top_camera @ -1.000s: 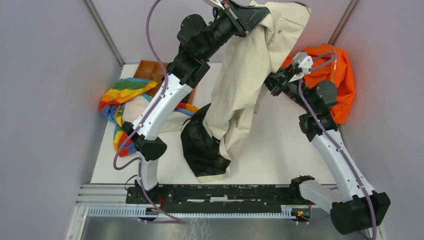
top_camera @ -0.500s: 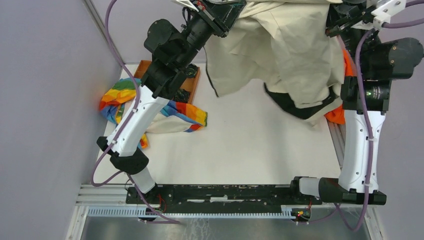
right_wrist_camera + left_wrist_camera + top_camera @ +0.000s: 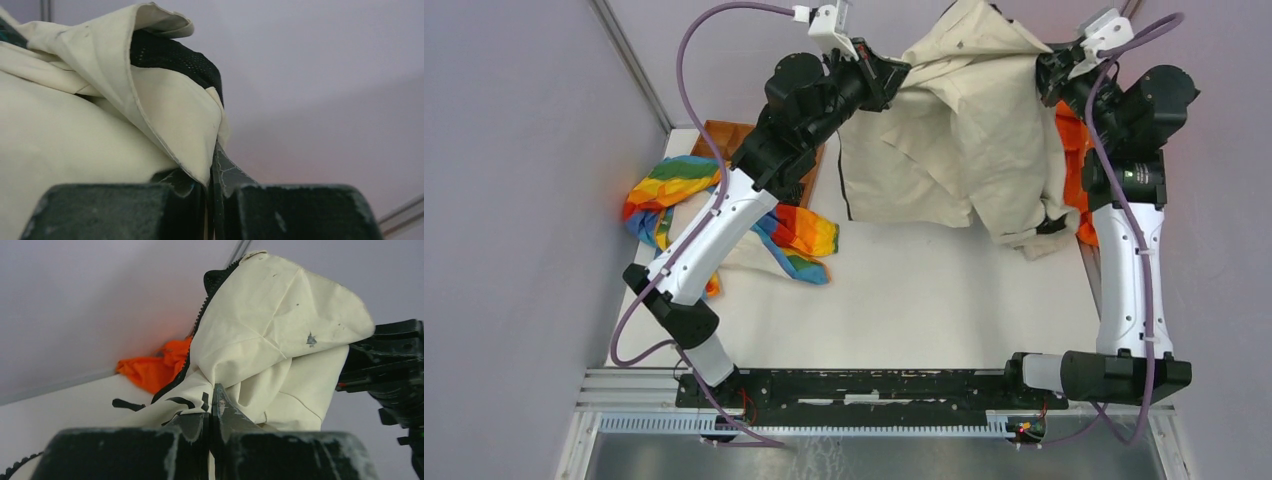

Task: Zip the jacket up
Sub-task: Place the jacket at the center of the board.

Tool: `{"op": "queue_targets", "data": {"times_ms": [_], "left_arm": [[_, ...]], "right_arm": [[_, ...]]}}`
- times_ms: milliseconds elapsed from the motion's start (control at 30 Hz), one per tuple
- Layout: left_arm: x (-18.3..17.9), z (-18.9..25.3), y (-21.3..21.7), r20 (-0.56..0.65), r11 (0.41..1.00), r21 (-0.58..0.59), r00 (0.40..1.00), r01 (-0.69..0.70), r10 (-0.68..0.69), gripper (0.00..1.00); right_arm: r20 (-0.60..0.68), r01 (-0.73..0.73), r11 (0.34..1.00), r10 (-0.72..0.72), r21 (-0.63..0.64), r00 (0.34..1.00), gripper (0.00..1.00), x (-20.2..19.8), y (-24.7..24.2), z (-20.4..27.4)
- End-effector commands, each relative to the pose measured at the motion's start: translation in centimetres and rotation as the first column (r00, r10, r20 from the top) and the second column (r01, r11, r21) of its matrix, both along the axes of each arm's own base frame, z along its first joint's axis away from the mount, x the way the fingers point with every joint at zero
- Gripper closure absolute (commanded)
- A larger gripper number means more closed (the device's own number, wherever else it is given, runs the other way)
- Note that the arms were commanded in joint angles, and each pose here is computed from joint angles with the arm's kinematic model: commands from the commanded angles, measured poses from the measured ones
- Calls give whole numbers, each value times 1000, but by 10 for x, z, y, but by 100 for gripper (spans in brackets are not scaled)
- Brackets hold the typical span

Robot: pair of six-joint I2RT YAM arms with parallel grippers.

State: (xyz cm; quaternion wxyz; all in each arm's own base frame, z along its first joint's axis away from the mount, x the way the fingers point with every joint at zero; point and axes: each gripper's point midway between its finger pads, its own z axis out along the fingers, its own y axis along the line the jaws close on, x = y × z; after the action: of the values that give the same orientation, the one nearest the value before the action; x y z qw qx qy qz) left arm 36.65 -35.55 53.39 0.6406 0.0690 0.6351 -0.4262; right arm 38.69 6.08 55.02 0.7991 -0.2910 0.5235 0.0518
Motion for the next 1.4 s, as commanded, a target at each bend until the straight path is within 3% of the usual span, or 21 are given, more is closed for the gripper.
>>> {"op": "queue_targets", "data": {"times_ms": [0, 67, 133, 333, 400, 467, 567, 667, 767, 833, 933, 1133, 1267, 1367], "left_arm": [[3, -23, 43, -28, 985, 123, 991, -124, 128, 98], [12, -59, 56, -107, 973, 181, 980, -146, 167, 98], [20, -94, 71, -177, 962, 221, 963, -162, 203, 98], [34, -171, 105, -328, 956, 245, 913, -164, 241, 95], [36, -194, 107, -377, 956, 256, 896, -141, 233, 84], [37, -216, 108, -423, 954, 276, 877, -114, 227, 66], [34, -244, 110, -493, 945, 320, 841, -64, 224, 42], [24, -256, 120, -513, 925, 377, 823, -41, 245, 33], [5, -254, 132, -491, 914, 403, 834, -38, 251, 31], [-12, -246, 138, -473, 920, 391, 851, -30, 229, 30], [-46, -235, 138, -459, 945, 326, 879, 33, 127, 29], [-116, -255, 102, -526, 970, 11, 826, 242, -201, 29], [-138, -276, 86, -508, 972, -1, 837, 234, -202, 29], [-143, -283, 75, -488, 978, 28, 856, 209, -169, 28]], "right_arm": [[66, -136, 982, 146, -132, 987, 89, -29, 23, -5], [-30, -190, 974, 188, -127, 982, 89, -25, 28, -41], [-150, -244, 962, 225, -125, 963, 100, -21, 33, -83], [-496, -428, 900, 339, -75, 799, 100, -41, 65, -209], [-581, -490, 868, 357, -84, 732, 100, -57, 85, -246], [-659, -503, 860, 331, -83, 675, 100, -66, 96, -279], [-750, -461, 886, 273, -48, 603, 87, -65, 94, -314], [-800, -418, 906, 198, -72, 566, 73, -58, 84, -335], [-820, -431, 901, 204, -57, 535, 57, -61, 84, -345], [-822, -444, 895, 222, -41, 524, 45, -65, 85, -346], [-827, -457, 889, 241, -23, 509, 37, -72, 87, -351], [-855, -432, 902, 214, -14, 473, 32, -82, 80, -377], [-872, -362, 932, 159, -23, 464, 34, -77, 65, -391], [-867, -357, 934, 199, 26, 457, 35, -80, 63, -385]]}}
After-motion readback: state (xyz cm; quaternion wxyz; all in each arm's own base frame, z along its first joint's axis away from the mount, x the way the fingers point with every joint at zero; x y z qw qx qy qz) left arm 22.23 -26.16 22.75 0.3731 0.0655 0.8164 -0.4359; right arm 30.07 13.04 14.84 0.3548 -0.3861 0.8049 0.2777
